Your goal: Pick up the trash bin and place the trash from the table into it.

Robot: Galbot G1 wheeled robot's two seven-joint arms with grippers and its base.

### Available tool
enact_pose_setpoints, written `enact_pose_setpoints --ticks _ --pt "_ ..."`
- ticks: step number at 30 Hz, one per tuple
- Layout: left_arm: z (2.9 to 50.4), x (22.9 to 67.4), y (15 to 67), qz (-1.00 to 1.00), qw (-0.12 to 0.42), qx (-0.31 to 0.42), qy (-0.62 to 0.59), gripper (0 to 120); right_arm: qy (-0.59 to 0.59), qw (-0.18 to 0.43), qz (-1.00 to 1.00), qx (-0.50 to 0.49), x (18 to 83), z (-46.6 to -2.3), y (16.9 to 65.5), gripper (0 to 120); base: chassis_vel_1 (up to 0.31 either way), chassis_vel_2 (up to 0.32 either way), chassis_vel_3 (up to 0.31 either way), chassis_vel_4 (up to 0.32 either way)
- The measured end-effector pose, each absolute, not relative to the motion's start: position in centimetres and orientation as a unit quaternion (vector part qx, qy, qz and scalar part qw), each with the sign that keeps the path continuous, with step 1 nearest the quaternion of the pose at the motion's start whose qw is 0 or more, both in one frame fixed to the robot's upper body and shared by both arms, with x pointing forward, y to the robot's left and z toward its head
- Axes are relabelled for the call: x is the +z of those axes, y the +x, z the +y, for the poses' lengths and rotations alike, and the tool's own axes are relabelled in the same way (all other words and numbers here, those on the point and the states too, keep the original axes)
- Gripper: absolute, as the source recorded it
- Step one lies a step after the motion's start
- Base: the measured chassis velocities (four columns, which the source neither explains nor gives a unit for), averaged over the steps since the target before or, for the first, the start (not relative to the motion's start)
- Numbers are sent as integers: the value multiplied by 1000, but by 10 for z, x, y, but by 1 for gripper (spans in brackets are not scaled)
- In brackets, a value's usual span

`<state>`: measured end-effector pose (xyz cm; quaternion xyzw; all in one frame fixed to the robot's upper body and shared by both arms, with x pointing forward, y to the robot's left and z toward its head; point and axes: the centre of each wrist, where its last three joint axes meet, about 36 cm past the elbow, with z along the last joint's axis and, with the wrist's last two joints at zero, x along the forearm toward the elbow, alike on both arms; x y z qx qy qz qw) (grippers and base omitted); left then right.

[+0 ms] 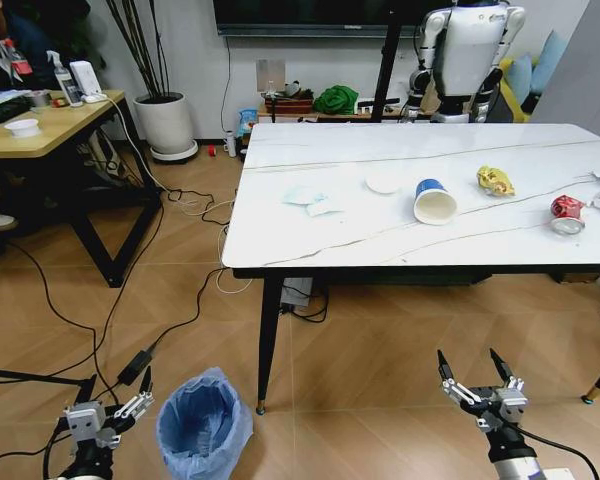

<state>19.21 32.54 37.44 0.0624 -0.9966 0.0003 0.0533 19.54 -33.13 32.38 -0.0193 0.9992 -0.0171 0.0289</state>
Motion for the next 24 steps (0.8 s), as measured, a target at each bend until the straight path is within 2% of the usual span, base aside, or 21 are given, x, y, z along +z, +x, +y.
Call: enact_pose_setpoints --ticks 13,24 --pt "329 357 188 -995 74 1 62 100 -32 19 999 -31 313 -343 200 100 0 0 0 0" --pt "332 352 191 -995 84 1 59 100 -27 21 999 -23 299 -334 198 100 0 0 0 0"
